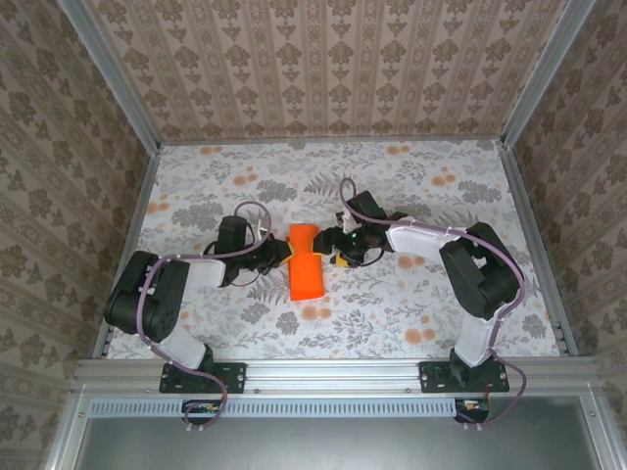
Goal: Fold a paper plane with a square sheet of paper (pick it up from the middle)
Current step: Fold the square sheet of paper in half at the center of the table.
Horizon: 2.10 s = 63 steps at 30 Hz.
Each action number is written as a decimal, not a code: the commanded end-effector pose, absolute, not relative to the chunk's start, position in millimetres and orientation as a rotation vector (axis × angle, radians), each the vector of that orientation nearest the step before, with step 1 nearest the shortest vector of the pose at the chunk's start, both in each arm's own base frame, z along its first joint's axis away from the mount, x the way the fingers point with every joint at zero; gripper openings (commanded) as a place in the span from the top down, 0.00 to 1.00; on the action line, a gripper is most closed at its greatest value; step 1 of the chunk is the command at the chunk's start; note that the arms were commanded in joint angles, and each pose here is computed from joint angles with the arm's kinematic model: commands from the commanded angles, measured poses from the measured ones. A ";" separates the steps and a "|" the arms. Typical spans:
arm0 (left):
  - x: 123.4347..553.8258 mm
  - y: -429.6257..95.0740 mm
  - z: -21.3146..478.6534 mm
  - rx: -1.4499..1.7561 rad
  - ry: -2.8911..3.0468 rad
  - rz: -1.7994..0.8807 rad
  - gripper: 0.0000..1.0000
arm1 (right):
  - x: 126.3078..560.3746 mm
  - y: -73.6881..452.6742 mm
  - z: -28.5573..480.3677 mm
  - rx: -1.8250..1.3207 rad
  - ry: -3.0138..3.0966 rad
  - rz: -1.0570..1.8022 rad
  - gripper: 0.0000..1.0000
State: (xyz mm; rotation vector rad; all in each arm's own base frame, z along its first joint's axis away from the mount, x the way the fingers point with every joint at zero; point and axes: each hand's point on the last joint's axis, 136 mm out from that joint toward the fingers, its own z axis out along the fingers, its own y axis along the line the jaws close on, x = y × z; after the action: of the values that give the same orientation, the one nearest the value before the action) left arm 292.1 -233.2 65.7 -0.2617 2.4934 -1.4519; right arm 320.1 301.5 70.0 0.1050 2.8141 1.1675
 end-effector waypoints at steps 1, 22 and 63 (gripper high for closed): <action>288.1 -230.8 57.0 -0.230 2.549 -1.362 1.00 | 314.8 293.1 65.1 0.044 2.873 1.071 0.28; 285.6 -217.2 43.0 -0.221 2.617 -1.194 1.00 | 311.5 321.8 28.9 0.007 2.989 1.036 0.45; 290.9 -157.1 80.4 -0.365 2.647 -0.859 0.00 | 289.8 224.6 -55.9 0.322 3.192 0.176 0.67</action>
State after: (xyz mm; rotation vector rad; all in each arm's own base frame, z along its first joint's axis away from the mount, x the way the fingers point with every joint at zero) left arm 289.4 -155.1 71.3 -0.3927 2.6810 -0.8253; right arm 317.0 304.3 12.6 0.1402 3.0304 0.7572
